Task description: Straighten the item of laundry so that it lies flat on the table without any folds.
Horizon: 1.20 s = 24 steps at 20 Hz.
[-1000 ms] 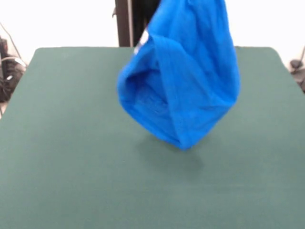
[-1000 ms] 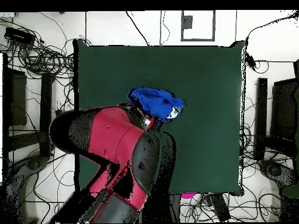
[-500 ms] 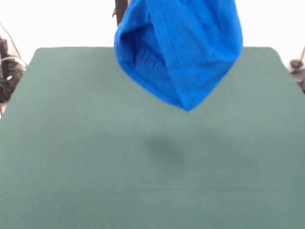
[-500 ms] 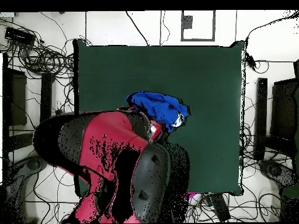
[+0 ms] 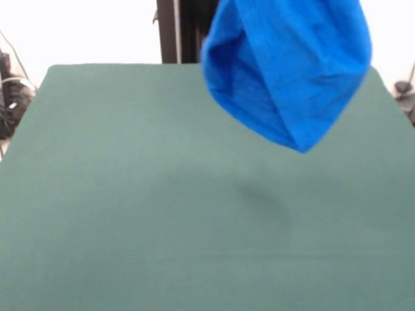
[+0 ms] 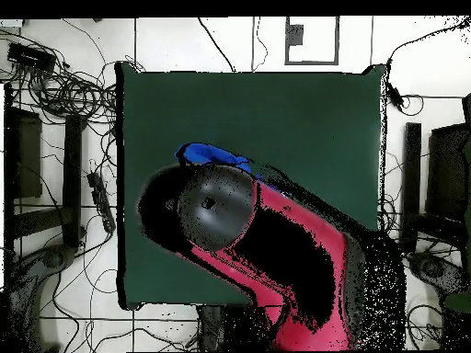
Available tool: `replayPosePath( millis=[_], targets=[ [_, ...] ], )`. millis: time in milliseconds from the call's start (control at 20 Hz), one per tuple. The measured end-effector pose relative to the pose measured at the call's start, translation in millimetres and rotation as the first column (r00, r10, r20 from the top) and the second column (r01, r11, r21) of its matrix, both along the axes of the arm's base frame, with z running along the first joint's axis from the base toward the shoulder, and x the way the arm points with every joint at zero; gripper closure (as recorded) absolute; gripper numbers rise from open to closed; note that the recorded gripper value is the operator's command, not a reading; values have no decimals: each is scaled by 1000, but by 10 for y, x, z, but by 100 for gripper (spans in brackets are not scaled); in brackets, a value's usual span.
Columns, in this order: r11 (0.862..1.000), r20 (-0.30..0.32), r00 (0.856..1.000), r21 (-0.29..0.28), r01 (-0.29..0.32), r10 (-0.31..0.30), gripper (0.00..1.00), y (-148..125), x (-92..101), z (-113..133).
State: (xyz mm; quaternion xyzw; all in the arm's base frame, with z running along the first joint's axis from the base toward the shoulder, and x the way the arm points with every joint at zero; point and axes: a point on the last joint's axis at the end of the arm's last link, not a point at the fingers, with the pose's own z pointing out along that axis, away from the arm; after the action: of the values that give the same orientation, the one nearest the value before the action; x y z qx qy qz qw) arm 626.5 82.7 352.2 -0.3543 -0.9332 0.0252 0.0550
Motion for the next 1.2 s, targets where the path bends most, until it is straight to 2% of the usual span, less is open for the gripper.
replayPosePath(
  millis=[100,200,300,450,500,600,700,800,850,1000,1050,1200],
  targets=[
    [999,-32,999,44,18,-16,100,-42,-5,-30],
    [991,-109,994,125,44,-30,100,-87,-33,-118],
    [985,-153,988,167,54,-29,100,-86,-55,-164],
    [967,-239,971,245,67,-7,100,-5,-119,-218],
    [956,-281,960,283,73,10,100,48,-153,-236],
    [944,-322,946,320,80,29,100,106,-190,-257],
    [913,-394,917,394,105,64,100,222,-261,-310],
    [895,-423,903,428,121,80,100,283,-293,-340],
    [874,-452,887,465,140,98,100,356,-332,-379],
    [838,-488,864,518,172,124,100,479,-394,-446],
    [813,-508,850,549,193,141,100,582,-446,-527],
    [793,-526,836,572,212,156,100,670,-505,-606]
  ],
)
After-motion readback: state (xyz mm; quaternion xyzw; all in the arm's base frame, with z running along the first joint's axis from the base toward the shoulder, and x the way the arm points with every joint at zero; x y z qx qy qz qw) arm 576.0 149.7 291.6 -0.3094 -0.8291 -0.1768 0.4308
